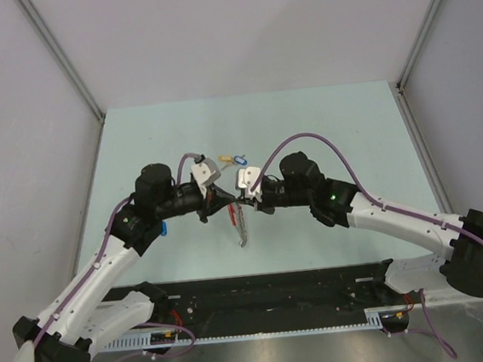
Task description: Put the keys on the keyring
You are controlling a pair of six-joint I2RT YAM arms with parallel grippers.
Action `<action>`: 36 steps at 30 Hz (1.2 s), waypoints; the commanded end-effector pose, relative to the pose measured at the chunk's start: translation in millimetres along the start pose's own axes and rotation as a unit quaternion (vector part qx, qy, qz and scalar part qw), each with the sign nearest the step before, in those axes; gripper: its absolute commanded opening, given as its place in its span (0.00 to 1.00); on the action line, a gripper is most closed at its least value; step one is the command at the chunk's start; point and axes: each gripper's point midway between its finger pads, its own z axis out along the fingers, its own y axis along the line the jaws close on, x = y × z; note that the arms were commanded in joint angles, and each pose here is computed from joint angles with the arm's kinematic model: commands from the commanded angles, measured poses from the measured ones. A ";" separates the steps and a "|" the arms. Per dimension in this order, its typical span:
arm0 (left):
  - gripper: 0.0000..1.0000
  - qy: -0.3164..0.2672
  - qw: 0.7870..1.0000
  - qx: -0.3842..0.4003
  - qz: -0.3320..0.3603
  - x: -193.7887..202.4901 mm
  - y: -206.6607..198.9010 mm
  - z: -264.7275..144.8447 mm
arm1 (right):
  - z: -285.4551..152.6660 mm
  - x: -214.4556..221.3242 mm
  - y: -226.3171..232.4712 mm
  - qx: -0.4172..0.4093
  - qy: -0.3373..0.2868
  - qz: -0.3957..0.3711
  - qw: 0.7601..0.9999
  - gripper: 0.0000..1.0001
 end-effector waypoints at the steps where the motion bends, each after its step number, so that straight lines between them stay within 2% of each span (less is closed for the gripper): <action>1: 0.05 -0.057 0.998 -0.002 0.036 -36.9 -5.6 -8.9 | -1.5 -13.4 -8.4 0.023 -0.002 -0.010 1.000 0.00; 2: 0.22 -0.065 0.997 -0.017 0.045 -39.2 -3.2 -13.6 | -4.0 -16.8 -8.7 0.026 -0.005 -0.013 1.000 0.00; 4: 0.33 -0.067 0.996 -0.028 0.053 -32.0 -1.5 -16.0 | -6.2 -20.2 -7.9 0.029 -0.008 -0.017 0.999 0.00; 5: 0.43 -0.074 0.995 -0.035 0.061 -32.6 -0.1 -17.4 | -9.2 -25.2 -8.5 0.031 -0.013 -0.020 0.999 0.00; 7: 0.49 -0.082 0.993 -0.041 0.071 -27.8 -2.1 -22.3 | -12.0 -27.0 -9.4 0.035 -0.015 -0.022 0.999 0.00; 13: 0.48 -0.098 0.988 -0.058 0.102 -24.8 0.2 -27.1 | -22.0 -37.2 -8.4 0.041 -0.029 -0.021 0.999 0.00; 15: 0.44 -0.096 0.988 -0.058 0.109 -21.7 1.9 -25.0 | -26.5 -41.8 -9.4 0.046 -0.037 -0.022 0.998 0.00; 26: 0.41 -0.092 0.989 0.001 0.119 -14.1 -10.1 -10.2 | -36.4 -48.9 -5.8 0.050 -0.058 -0.017 0.997 0.00; 36: 0.31 -0.098 0.988 0.029 0.116 -14.6 -17.3 -5.4 | -33.2 -56.4 -0.8 0.035 -0.077 -0.018 0.996 0.00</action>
